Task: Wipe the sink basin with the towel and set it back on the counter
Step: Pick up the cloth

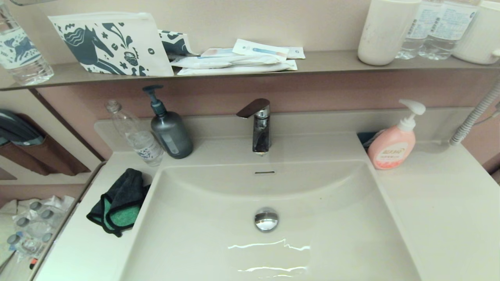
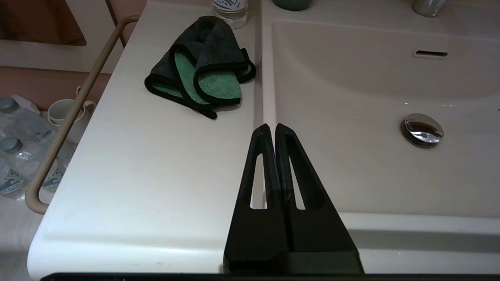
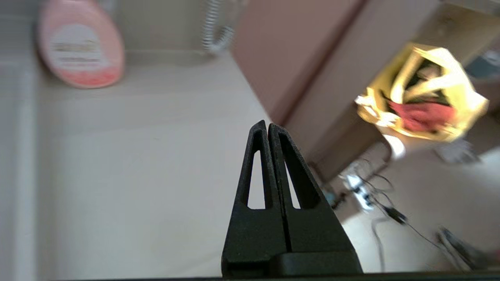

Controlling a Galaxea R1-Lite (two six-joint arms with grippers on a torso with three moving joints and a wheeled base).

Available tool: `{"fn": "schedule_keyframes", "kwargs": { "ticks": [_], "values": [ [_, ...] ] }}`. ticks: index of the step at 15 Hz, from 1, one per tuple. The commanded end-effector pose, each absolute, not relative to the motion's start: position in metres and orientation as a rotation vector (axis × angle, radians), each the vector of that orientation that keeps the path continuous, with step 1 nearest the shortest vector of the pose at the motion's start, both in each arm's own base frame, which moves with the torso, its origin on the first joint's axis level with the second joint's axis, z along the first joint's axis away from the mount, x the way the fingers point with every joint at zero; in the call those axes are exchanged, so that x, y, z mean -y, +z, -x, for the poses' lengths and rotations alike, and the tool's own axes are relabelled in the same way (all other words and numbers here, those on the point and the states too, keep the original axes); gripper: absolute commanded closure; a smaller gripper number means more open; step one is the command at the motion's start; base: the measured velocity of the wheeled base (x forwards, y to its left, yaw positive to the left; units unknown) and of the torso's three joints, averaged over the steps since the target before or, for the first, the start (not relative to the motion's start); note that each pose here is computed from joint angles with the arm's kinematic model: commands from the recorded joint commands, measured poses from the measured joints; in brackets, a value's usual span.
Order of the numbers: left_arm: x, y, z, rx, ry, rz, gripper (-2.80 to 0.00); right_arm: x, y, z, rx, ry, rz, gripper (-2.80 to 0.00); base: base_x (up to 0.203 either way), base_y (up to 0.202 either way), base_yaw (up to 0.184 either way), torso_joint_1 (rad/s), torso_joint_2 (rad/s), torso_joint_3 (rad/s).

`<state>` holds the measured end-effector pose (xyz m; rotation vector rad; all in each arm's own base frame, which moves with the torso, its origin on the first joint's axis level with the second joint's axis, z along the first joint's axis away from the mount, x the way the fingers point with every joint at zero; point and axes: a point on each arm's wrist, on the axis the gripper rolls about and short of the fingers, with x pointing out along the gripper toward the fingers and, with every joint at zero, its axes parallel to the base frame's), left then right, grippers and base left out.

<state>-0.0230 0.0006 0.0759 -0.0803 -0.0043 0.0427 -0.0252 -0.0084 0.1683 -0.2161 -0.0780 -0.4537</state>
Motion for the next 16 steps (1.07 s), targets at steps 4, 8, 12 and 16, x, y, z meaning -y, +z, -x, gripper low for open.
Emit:
{"fn": "schedule_keyframes", "kwargs": {
  "ticks": [4,8,12,16],
  "values": [
    [-0.001,0.076,0.023,0.003,0.044,0.081,0.0,0.003,0.148,0.04,0.208,-0.192,0.217,0.0,0.0,0.0,0.0,0.0,0.0,0.0],
    [-0.001,0.076,0.023,0.003,0.044,0.081,0.0,-0.001,0.132,0.039,0.209,-0.019,0.064,0.0,0.0,0.0,0.0,0.0,0.0,0.0],
    [-0.001,0.076,0.023,0.003,0.044,0.081,0.0,-0.001,0.11,0.033,0.165,-0.006,0.053,0.0,0.0,0.0,0.0,0.0,0.0,0.0],
    [-0.001,0.076,0.023,0.003,0.044,0.081,0.0,-0.001,0.086,0.024,0.084,-0.007,0.055,0.0,0.0,0.0,0.0,0.0,0.0,0.0]
  ]
}}
